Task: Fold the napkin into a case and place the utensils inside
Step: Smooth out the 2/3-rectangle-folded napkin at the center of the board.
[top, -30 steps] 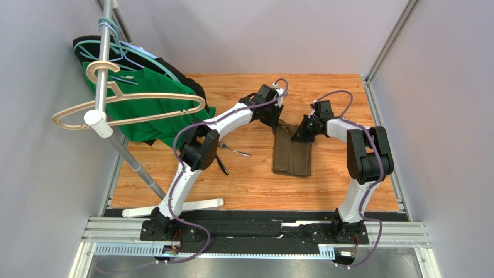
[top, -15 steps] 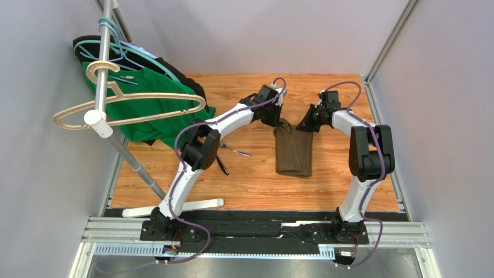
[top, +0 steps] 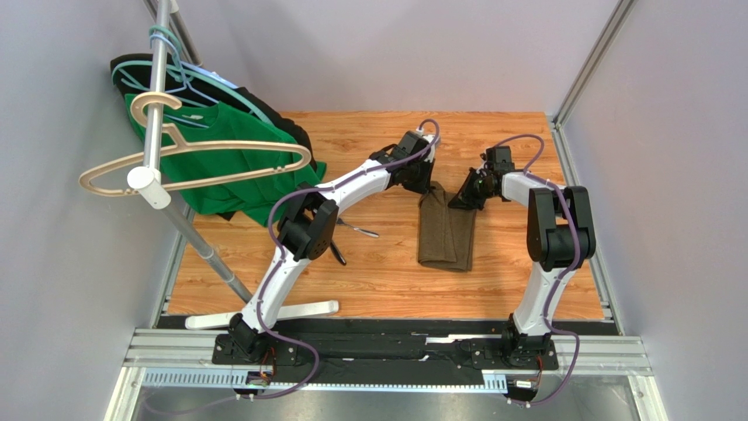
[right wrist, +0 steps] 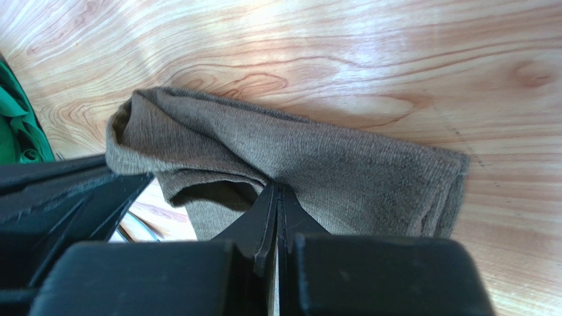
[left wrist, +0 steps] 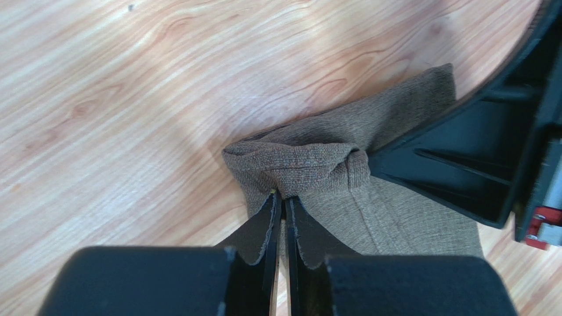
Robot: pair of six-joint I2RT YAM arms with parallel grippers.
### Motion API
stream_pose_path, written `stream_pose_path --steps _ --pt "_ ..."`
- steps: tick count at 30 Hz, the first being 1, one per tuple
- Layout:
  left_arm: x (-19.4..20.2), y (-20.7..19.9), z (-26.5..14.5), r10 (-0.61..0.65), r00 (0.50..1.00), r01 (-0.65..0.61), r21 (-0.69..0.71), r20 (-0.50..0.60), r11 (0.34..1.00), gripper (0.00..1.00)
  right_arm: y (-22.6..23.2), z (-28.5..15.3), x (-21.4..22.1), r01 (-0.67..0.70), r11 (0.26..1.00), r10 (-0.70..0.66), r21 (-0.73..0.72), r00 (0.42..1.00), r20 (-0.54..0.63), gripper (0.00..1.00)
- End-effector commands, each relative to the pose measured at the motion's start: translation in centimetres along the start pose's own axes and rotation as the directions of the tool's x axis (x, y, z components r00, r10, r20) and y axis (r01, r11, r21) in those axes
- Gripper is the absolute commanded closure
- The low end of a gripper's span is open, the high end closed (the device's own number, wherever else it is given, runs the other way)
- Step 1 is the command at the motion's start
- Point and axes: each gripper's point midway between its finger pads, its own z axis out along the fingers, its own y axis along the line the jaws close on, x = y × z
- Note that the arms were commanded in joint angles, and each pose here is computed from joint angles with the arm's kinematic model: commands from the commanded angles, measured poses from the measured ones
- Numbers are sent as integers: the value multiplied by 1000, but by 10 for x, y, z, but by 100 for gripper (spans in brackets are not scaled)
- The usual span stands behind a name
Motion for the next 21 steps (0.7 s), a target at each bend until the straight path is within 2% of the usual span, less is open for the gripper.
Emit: stream_pose_path --steps 1,8,14,19,20,21 --pt "-23 -28 -3 -7 997 4 47 70 999 89 -1 7 -7 9 1000 -9 -4 1000 10 100" --pt "-16 -50 10 -18 997 13 70 76 997 87 3 4 -3 3 1000 -3 -25 1000 5 100" --pt "-5 -38 20 -44 998 43 11 50 999 85 8 -12 -8 -4 1000 5 -11 1000 30 100" --pt "-3 -34 23 -19 999 19 -3 44 1000 83 21 -40 2 -15 999 17 -38 999 52 91" --pt "-3 -34 22 -13 999 14 -7 44 1000 83 17 -41 15 -21 999 22 -43 999 24 89" --pt "-2 -33 22 -10 999 10 -8 41 1000 82 18 -46 20 -8 999 10 -48 1000 25 84"
